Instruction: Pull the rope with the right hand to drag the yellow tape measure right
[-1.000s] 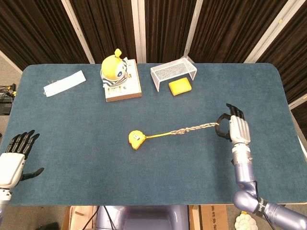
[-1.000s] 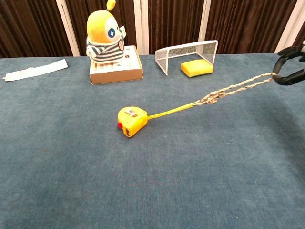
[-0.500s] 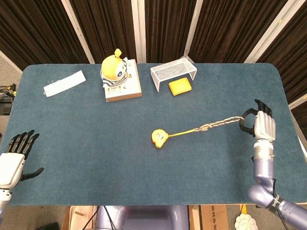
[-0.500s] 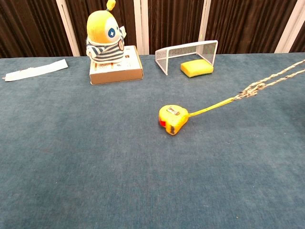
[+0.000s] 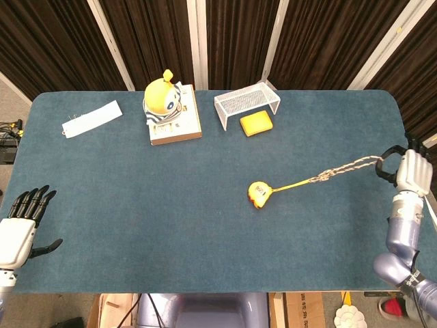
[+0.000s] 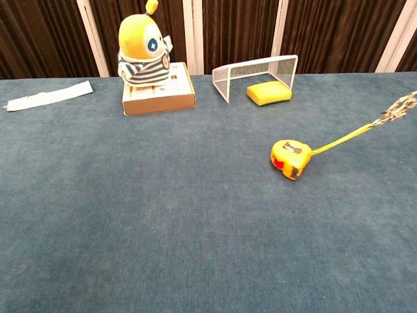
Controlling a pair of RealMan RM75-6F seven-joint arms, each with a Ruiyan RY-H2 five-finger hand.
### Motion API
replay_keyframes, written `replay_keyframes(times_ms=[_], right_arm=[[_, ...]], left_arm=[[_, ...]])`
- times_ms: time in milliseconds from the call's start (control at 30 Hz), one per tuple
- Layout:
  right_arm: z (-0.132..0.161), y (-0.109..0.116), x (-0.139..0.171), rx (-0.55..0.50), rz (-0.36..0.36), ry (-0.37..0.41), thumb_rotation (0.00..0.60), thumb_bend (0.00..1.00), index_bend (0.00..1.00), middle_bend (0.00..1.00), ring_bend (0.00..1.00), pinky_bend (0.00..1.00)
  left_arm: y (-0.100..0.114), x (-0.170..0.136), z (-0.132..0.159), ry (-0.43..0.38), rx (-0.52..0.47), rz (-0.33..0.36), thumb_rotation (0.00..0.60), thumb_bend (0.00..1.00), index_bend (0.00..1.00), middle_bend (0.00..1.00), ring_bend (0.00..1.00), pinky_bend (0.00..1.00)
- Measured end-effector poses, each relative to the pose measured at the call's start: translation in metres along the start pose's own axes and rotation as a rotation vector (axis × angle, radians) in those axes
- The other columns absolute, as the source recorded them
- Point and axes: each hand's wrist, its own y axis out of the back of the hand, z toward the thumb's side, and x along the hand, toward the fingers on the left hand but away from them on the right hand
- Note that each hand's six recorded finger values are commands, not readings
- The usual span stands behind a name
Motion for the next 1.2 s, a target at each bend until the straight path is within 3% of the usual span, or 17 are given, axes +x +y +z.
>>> replay_keyframes(times_ms=[300, 533, 600, 667, 767, 1100, 1200], right_arm=[[-0.028, 0.035, -0.018, 0.005, -0.087, -0.098, 0.600, 0.46, 0.59, 0.12, 0.00, 0.00], [-0.033, 0.041, -0.018, 0.012, -0.112, -0.107, 0.600, 0.46, 0.58, 0.12, 0.00, 0.00], [-0.033, 0.040, -0.017, 0.016, -0.108, -0.102, 0.600, 0.46, 0.48, 0.11, 0.00, 0.00], [-0.031, 0.037, -0.015, 0.022, -0.096, -0.091, 0.600, 0.46, 0.23, 0.04, 0.00, 0.00], [-0.028, 0.029, -0.009, 0.045, -0.065, -0.066, 0.600, 0.46, 0.01, 0.00, 0.00, 0.00], [-0.008, 0.004, 0.022, 0.084, 0.039, 0.059, 0.600, 0.46, 0.00, 0.00, 0.00, 0.00], [0.001, -0.001, 0.039, 0.071, 0.068, 0.111, 0.600, 0.40, 0.00, 0.00, 0.00, 0.00]], left_arm=[[-0.001, 0.000, 0.000, 0.000, 0.003, 0.001, 0.600, 0.00, 0.00, 0.00, 0.00, 0.00], [-0.001, 0.000, 0.001, -0.003, 0.003, 0.003, 0.600, 0.00, 0.00, 0.00, 0.00, 0.00], [0.000, 0.000, 0.001, -0.004, 0.004, 0.004, 0.600, 0.00, 0.00, 0.00, 0.00, 0.00], [0.000, 0.000, 0.001, -0.004, 0.005, 0.005, 0.600, 0.00, 0.00, 0.00, 0.00, 0.00], [0.000, 0.000, 0.001, -0.004, 0.008, 0.004, 0.600, 0.00, 0.00, 0.00, 0.00, 0.00], [0.001, -0.001, -0.001, -0.001, 0.014, 0.011, 0.600, 0.00, 0.00, 0.00, 0.00, 0.00], [0.002, -0.001, 0.000, -0.005, 0.018, 0.013, 0.600, 0.00, 0.00, 0.00, 0.00, 0.00]])
